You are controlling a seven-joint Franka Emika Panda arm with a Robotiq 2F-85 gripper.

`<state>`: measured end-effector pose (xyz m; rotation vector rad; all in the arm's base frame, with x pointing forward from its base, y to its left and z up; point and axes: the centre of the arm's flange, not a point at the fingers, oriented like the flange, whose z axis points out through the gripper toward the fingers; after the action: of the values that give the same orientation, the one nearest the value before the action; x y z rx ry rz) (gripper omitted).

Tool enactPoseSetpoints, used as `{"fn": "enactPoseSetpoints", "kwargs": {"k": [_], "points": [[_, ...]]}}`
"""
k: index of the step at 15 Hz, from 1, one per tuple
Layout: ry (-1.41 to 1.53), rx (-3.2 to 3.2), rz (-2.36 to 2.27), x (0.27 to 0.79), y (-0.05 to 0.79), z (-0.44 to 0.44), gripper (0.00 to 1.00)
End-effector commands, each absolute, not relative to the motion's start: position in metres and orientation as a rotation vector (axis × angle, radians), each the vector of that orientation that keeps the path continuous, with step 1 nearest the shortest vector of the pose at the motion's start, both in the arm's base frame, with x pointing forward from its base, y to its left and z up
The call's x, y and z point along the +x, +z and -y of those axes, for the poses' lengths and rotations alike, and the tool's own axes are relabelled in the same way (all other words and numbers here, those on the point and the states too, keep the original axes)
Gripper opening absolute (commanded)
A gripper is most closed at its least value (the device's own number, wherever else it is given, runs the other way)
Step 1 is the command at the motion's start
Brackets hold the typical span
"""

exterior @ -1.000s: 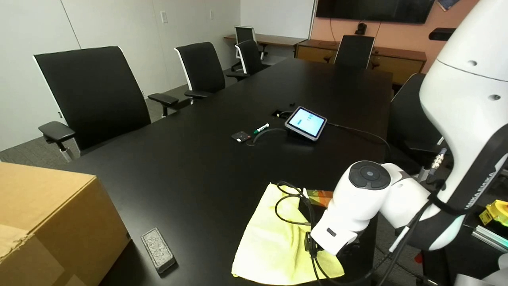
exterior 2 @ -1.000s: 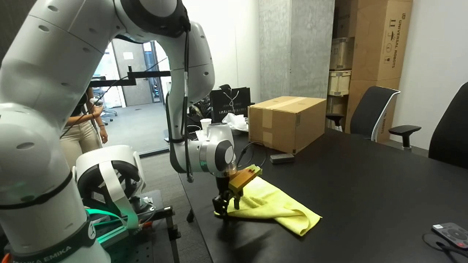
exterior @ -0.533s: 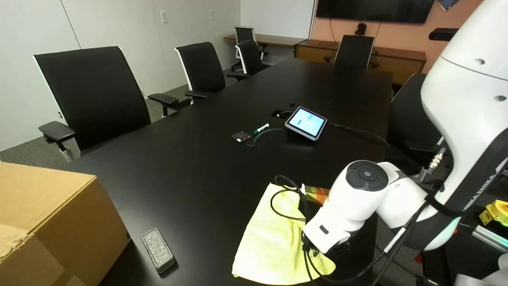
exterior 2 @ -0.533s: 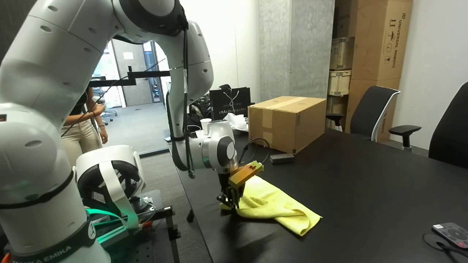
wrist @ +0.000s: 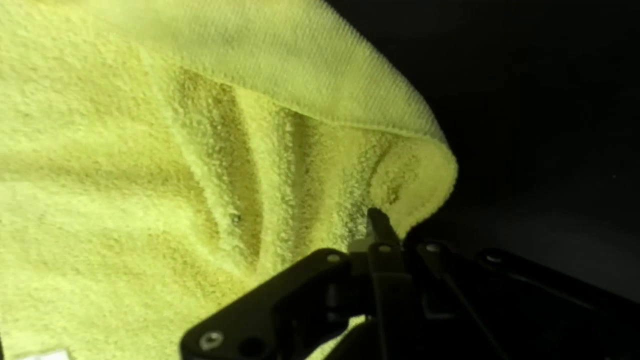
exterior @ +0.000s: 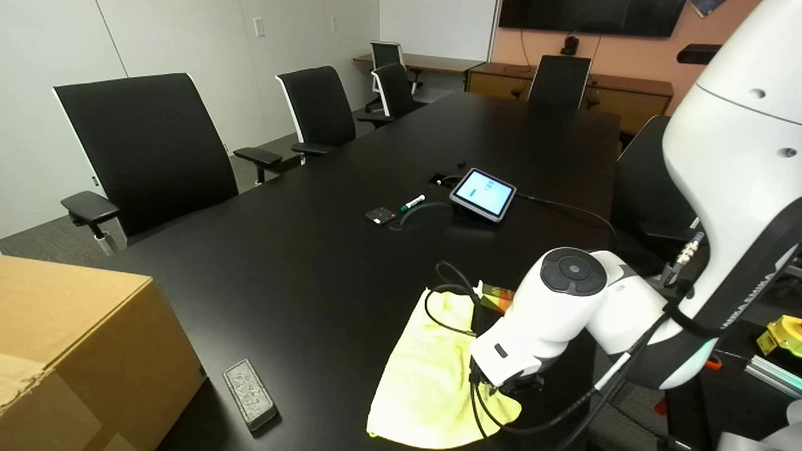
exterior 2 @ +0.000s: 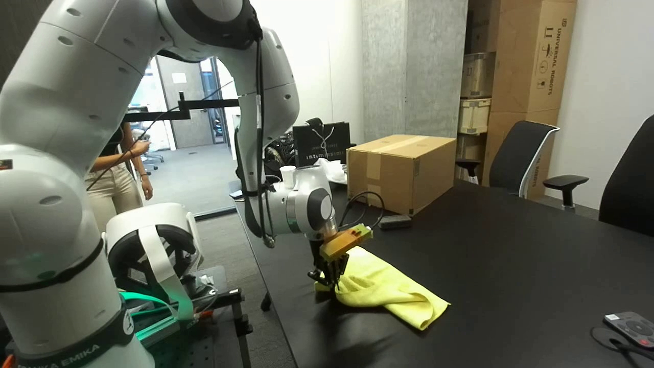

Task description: Fold the yellow towel once from bottom to top

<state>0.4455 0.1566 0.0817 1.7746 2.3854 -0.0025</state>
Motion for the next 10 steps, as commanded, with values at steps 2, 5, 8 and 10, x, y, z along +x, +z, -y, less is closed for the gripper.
{"fn": "enactPoseSetpoints", "kwargs": {"k": [2, 5, 8, 10], "points": [[0.013, 1.848, -2.256, 0.461, 0.108, -0.156, 0.03], [0.043, 1.886, -2.179, 0.475, 0.128, -0.158, 0.03], [0.064, 1.896, -2.119, 0.492, 0.149, -0.167, 0.03], [0.070, 1.885, -2.109, 0.507, 0.155, -0.178, 0.03]]}}
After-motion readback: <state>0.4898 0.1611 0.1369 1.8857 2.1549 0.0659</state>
